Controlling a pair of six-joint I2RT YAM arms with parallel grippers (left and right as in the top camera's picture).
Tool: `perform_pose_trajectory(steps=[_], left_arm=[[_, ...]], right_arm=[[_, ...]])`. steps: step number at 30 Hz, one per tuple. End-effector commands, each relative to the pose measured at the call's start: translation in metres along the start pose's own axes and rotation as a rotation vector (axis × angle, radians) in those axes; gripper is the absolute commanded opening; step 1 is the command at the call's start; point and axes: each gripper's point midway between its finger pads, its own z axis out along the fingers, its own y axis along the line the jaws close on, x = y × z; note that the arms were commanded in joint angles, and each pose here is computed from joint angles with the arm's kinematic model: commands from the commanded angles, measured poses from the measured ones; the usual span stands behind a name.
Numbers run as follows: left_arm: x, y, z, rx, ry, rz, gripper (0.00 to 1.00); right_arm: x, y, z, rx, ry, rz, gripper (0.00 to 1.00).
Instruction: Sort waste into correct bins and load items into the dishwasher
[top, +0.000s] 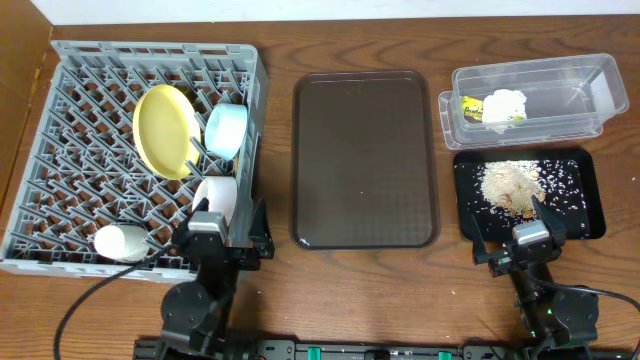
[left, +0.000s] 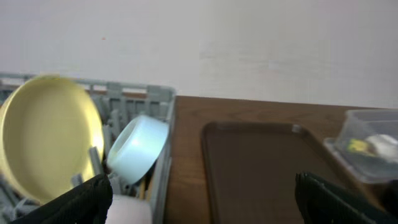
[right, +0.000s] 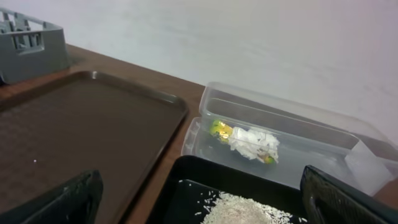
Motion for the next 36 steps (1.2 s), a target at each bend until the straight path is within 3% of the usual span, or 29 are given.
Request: perform_pose_trajectory(steps=[1,13,36], left_arm=[[0.017,0.013,0.001,-0.058,-0.019,-0.011,0.94],[0.084,0.019,0.026,-0.062,0.026,-0.004,0.95],[0.083,0.021,0.026,-0.066,0.025,-0.005,0.95]], right_arm=[[0.0,0.0,0.0,0.0,0.0,-0.006,0.99],[0.0,0.0,0.0,-0.001,-0.001,-0.006,0.99],[0.0,0.0,0.0,0.0,0.0,-0.006,0.99]])
